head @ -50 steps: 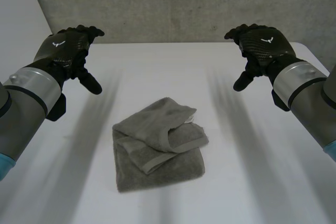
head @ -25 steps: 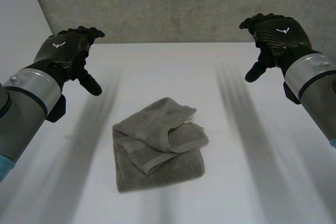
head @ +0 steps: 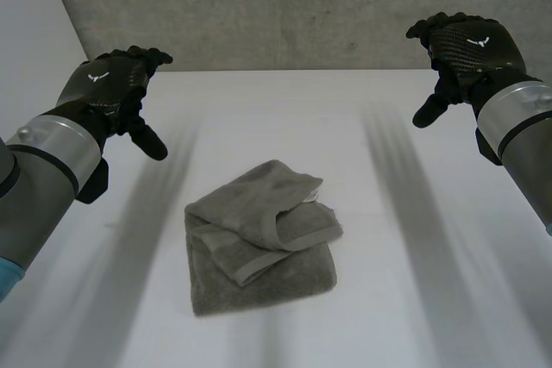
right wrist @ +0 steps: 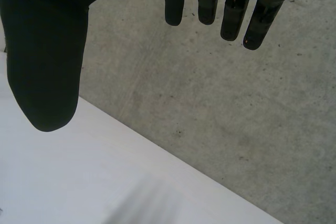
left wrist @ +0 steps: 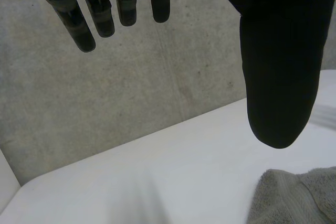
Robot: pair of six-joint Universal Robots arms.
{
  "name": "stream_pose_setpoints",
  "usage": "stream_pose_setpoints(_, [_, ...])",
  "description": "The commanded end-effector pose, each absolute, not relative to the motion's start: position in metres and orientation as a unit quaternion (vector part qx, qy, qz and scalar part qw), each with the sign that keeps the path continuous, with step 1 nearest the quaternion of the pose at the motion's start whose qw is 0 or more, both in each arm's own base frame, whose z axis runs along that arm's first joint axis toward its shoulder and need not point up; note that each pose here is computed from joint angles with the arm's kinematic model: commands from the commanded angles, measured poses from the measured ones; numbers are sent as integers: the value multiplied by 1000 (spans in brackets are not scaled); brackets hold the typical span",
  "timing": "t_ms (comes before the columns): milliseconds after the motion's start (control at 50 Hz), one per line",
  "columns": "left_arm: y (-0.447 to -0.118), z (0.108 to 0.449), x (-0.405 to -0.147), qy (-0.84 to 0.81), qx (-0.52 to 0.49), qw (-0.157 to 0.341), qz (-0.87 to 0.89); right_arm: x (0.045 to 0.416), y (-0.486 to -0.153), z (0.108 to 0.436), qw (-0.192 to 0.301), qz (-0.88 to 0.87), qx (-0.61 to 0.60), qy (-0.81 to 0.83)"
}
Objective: Fold the towel.
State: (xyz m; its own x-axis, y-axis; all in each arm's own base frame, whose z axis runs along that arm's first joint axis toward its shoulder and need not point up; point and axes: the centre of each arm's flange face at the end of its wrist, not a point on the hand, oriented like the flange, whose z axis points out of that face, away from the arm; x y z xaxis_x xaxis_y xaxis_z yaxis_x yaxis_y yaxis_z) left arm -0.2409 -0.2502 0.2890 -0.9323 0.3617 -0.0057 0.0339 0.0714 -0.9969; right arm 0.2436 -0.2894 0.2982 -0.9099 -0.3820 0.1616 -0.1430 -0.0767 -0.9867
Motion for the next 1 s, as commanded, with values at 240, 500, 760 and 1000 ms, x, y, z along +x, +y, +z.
stream_pose_setpoints(240, [-250,290,-241,-721,-137,123,668,247,-287,298,99,-705,-207,672])
stream_pose_setpoints(500, [-257,289,-232,-723,-125,111,670,307,-253,257,215,-633,-348,657])
stream_pose_setpoints(760, [-263,284,-223,-731,-114,100,665,380,-195,168,224,-555,-536,596])
stream_pose_setpoints(1000, [-261,281,-225,-734,-122,106,660,393,-223,156,154,-589,-546,575])
